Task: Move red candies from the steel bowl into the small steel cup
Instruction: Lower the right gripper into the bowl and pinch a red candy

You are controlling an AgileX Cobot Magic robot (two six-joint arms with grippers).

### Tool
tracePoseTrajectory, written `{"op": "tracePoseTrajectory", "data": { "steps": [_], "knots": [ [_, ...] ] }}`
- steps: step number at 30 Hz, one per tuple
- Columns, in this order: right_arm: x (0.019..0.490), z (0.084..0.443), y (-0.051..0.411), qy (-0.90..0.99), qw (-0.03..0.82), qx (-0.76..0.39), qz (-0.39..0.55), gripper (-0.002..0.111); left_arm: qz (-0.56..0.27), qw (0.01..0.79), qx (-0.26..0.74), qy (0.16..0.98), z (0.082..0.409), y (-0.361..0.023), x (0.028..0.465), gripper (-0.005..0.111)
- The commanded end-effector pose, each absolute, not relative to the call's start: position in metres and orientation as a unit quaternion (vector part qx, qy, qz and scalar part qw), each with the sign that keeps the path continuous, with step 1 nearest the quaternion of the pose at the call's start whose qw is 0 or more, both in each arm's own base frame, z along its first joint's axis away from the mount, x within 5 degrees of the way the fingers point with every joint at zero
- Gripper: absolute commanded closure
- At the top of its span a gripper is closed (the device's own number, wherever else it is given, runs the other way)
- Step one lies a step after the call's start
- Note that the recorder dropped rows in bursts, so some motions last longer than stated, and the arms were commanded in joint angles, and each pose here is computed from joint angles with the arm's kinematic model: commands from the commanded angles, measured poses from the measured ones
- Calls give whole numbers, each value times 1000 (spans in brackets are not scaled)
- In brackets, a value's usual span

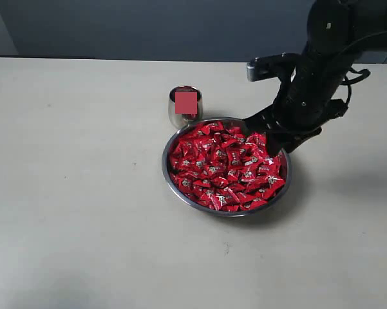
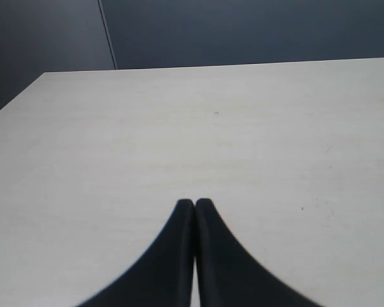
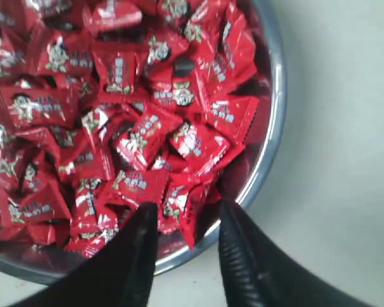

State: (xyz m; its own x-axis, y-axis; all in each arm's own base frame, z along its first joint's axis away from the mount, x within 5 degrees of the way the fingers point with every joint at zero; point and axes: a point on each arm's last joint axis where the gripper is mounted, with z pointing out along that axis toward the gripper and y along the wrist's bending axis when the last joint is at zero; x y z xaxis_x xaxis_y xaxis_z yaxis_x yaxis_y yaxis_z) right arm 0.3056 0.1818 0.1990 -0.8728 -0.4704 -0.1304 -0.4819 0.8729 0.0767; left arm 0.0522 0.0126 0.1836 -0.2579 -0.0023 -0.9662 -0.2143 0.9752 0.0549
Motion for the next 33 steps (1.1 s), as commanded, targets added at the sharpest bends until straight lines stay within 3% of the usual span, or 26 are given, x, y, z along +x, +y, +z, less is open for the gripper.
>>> {"op": "tracePoseTrajectory", "data": {
  "steps": [1, 14, 33],
  "knots": [
    [306, 186, 182, 970, 11, -238, 50, 76, 87, 609, -67, 786, 183, 12, 52, 106],
    [312, 145, 187, 972, -33, -228, 49, 76, 87, 609, -67, 786, 183, 12, 52, 106],
    [311, 120, 181, 967, -78, -244, 11, 76, 87, 609, -67, 786, 183, 12, 52, 106]
  ]
}}
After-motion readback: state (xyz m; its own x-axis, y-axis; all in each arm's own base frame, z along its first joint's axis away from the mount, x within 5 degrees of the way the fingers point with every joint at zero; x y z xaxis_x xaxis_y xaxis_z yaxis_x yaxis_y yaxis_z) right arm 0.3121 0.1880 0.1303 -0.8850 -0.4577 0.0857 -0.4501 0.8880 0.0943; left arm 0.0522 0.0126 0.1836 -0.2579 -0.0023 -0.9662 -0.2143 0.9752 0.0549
